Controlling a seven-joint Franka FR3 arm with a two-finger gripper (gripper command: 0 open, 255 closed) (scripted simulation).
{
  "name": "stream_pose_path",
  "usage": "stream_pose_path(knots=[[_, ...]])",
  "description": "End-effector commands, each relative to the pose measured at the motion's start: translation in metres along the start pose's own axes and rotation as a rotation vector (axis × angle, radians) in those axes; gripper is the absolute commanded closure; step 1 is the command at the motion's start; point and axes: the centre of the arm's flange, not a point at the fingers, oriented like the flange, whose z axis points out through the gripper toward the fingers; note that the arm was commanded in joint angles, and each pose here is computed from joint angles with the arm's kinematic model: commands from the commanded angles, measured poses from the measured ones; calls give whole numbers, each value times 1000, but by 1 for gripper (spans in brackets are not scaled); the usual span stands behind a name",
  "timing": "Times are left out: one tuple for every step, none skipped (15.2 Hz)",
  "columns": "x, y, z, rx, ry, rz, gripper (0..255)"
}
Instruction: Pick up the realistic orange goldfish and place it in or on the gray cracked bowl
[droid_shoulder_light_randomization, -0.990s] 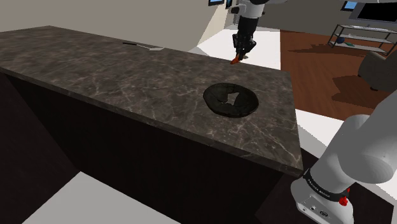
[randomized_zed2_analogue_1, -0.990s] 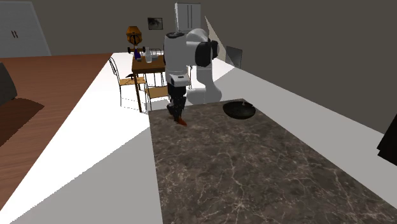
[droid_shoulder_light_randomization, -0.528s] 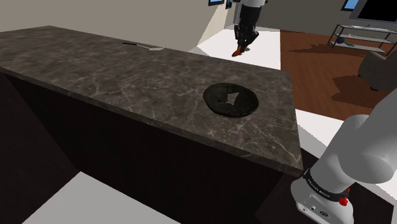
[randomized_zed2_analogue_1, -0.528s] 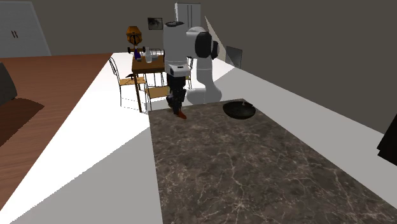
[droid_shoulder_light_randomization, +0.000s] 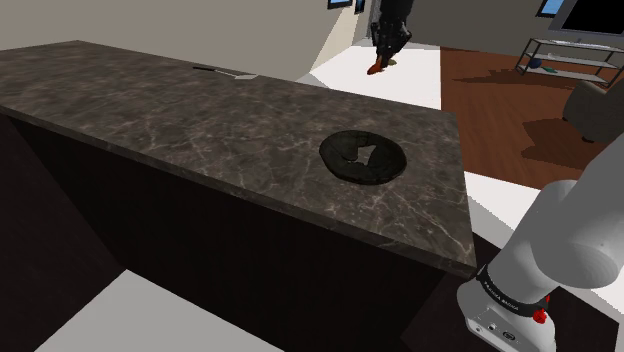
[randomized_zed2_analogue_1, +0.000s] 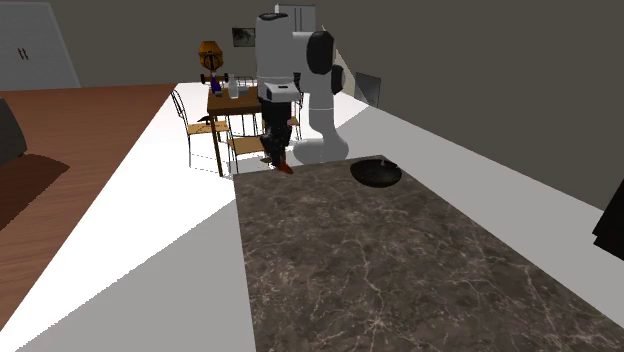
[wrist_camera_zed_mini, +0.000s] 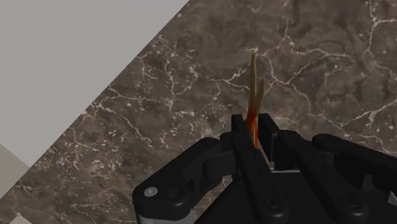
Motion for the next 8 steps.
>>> stream_pose_path(knots=[[8, -9, -6, 0, 0, 0, 255], [18, -18, -7, 0, 0, 0, 255], [27, -28, -7, 0, 0, 0, 255], [36, -37, -8, 0, 0, 0, 255], [45, -46, -9, 0, 0, 0, 255], [55, -56, -10, 0, 0, 0, 255], [64, -65, -11, 0, 0, 0, 255], [73, -74, -11, 0, 0, 0, 255]])
